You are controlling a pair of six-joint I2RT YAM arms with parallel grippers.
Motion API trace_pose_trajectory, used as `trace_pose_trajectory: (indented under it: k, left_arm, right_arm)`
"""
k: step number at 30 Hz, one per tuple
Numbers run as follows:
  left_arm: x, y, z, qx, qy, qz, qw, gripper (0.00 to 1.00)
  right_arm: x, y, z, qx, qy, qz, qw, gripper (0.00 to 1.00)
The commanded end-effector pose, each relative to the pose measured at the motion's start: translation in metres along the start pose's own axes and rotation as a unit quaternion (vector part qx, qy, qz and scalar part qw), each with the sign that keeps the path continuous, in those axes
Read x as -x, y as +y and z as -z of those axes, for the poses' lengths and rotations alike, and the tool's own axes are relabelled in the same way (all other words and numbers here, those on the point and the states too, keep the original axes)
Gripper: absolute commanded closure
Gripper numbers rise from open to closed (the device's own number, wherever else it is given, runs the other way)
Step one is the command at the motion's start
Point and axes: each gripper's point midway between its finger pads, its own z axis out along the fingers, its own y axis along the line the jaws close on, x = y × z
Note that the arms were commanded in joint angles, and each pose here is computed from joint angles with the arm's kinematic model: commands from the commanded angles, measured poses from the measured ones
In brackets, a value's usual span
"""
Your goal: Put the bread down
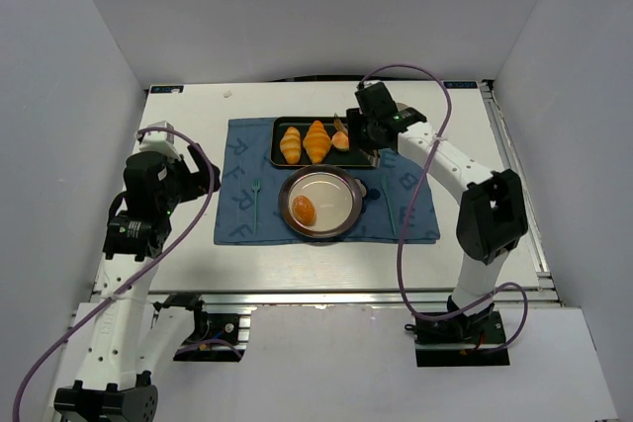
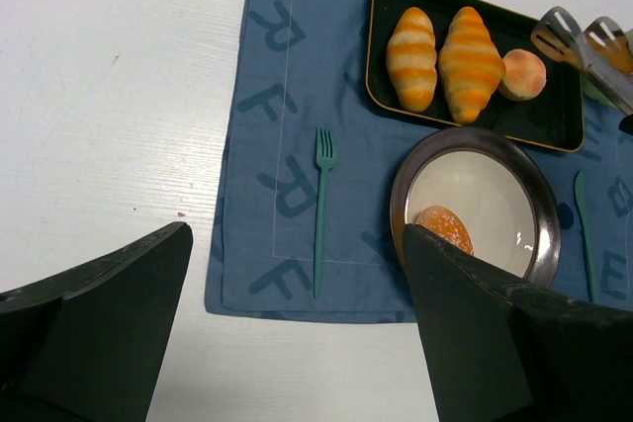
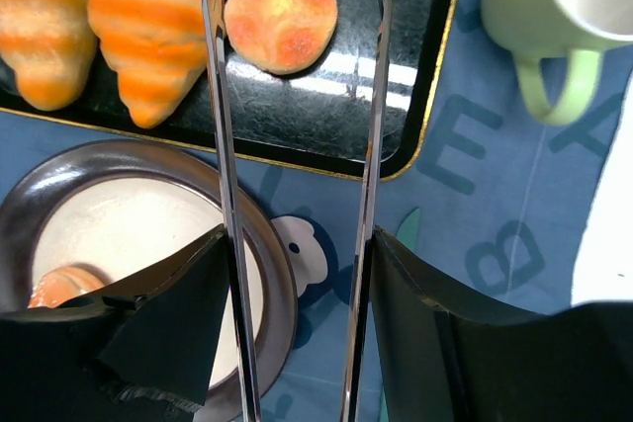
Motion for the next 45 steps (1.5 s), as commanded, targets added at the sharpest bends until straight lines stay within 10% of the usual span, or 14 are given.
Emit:
trace_pose_trajectory:
  k: [1, 45]
  left_arm:
    - [-0.002, -0.002, -0.003, -0.006, 0.0, -0.005, 1.0, 0.02]
    - [0.004, -0.003, 0.001, -0.008, -0.006, -0.004, 1.0, 0.02]
  right_arm:
    - [0.01, 0.005, -0.011, 0.014, -0.014, 0.002, 1.0, 0.39]
    - [-0.052, 0.002, -0.005, 0.044, 0.049, 0.017, 0.998, 0.37]
